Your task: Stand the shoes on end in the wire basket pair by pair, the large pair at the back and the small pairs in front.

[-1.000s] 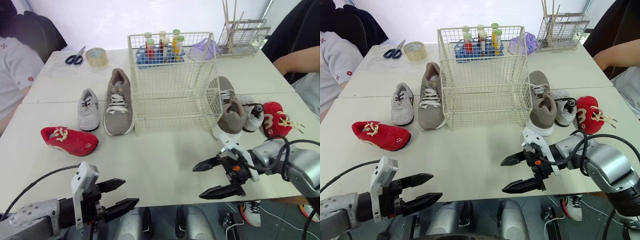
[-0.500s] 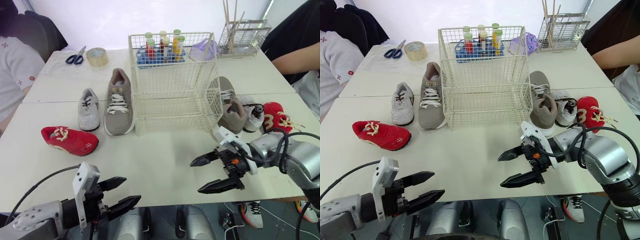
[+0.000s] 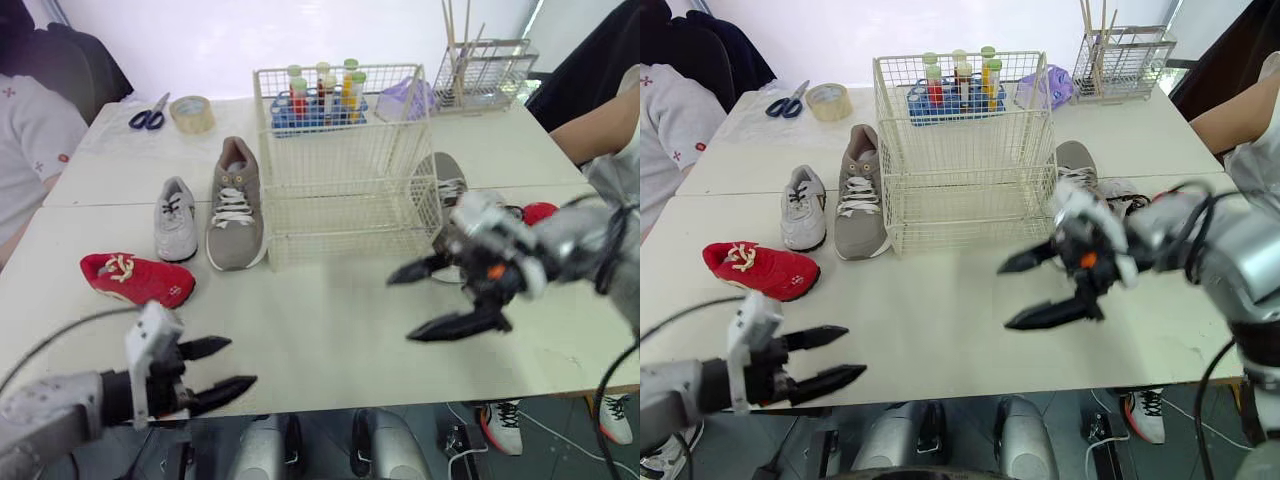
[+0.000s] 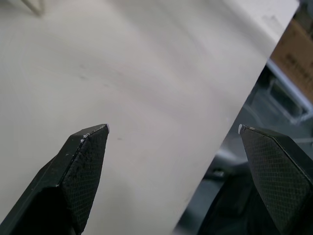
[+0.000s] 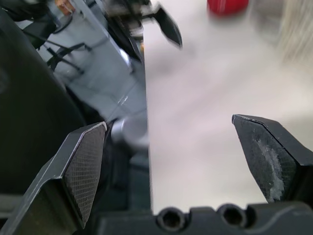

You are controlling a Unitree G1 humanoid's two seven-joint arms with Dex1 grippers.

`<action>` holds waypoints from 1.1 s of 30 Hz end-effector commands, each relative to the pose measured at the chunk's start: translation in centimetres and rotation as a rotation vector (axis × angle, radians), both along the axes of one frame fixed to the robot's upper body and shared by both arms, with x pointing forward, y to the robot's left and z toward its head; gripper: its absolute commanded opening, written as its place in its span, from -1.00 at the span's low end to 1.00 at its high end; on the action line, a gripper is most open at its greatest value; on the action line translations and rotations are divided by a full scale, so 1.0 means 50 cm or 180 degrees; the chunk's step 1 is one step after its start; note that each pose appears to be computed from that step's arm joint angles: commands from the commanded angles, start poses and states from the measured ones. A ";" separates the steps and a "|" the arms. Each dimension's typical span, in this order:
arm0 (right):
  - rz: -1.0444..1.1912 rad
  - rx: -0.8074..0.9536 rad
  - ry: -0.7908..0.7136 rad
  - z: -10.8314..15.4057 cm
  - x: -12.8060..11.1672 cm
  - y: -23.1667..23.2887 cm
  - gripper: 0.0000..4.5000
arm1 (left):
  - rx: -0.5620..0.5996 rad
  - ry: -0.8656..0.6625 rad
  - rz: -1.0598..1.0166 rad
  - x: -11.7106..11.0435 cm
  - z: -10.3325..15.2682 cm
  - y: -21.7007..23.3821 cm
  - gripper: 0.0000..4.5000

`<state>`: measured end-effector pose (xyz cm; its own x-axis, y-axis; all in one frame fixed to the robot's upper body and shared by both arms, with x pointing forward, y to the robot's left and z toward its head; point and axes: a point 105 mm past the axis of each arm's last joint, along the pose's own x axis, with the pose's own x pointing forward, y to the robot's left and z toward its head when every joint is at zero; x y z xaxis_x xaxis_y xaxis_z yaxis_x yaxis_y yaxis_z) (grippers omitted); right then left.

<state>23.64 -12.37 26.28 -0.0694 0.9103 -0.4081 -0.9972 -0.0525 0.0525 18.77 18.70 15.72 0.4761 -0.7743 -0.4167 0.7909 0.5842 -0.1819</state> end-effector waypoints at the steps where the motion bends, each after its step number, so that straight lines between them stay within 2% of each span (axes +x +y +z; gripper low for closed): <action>1: -0.0028 0.0003 -0.0348 0.048 0.021 -0.003 1.00 | 0.0004 -0.0251 -0.0270 0.005 0.084 0.000 0.97; 5: -0.0062 -0.0504 -0.0905 0.036 0.075 -0.006 1.00 | 0.0050 -0.0433 -0.0508 0.004 0.130 -0.022 0.97; 10: -0.0076 -0.0999 -0.1158 0.007 0.138 -0.027 1.00 | -0.0006 -0.0627 -0.0581 0.005 0.153 -0.051 0.97; 14: -0.0080 -0.1251 -0.1235 -0.013 0.181 -0.033 1.00 | -0.0083 -0.0685 -0.0583 0.003 0.154 -0.072 0.97; 16: -0.0064 -0.1503 -0.1297 -0.040 0.208 -0.036 1.00 | -0.0125 -0.0678 -0.0548 0.003 0.144 -0.078 0.97; 20: -0.0022 -0.1707 -0.1270 -0.066 0.229 -0.042 1.00 | -0.0134 -0.0662 -0.0499 0.003 0.128 -0.081 0.97; 21: -0.0025 -0.1750 -0.1264 -0.070 0.235 -0.042 0.77 | -0.0148 -0.0668 -0.0480 0.004 0.127 -0.082 1.00; 23: -0.0022 -0.1832 -0.1270 -0.076 0.242 -0.046 0.43 | -0.0183 -0.0688 -0.0449 0.006 0.126 -0.083 1.00; 26: -0.0012 -0.1866 -0.1262 -0.083 0.248 -0.042 -0.24 | -0.0185 -0.0715 -0.0397 0.009 0.123 -0.079 1.00; 27: -0.0012 -0.1867 -0.1263 -0.084 0.250 -0.041 -0.38 | -0.0186 -0.0718 -0.0388 0.010 0.122 -0.079 1.00; 28: -0.0017 -0.1851 -0.1267 -0.082 0.251 -0.039 -0.68 | -0.0184 -0.0718 -0.0379 0.010 0.121 -0.078 1.00; 29: -0.0021 -0.1840 -0.1271 -0.080 0.251 -0.038 -0.87 | -0.0182 -0.0718 -0.0375 0.010 0.120 -0.078 1.00; 30: -0.0031 -0.1815 -0.1276 -0.077 0.252 -0.035 -0.96 | -0.0176 -0.0717 -0.0365 0.010 0.118 -0.077 1.00; 33: -0.0043 -0.1721 -0.1275 -0.065 0.243 -0.026 -0.96 | -0.0167 -0.0717 -0.0306 0.014 0.114 -0.068 1.00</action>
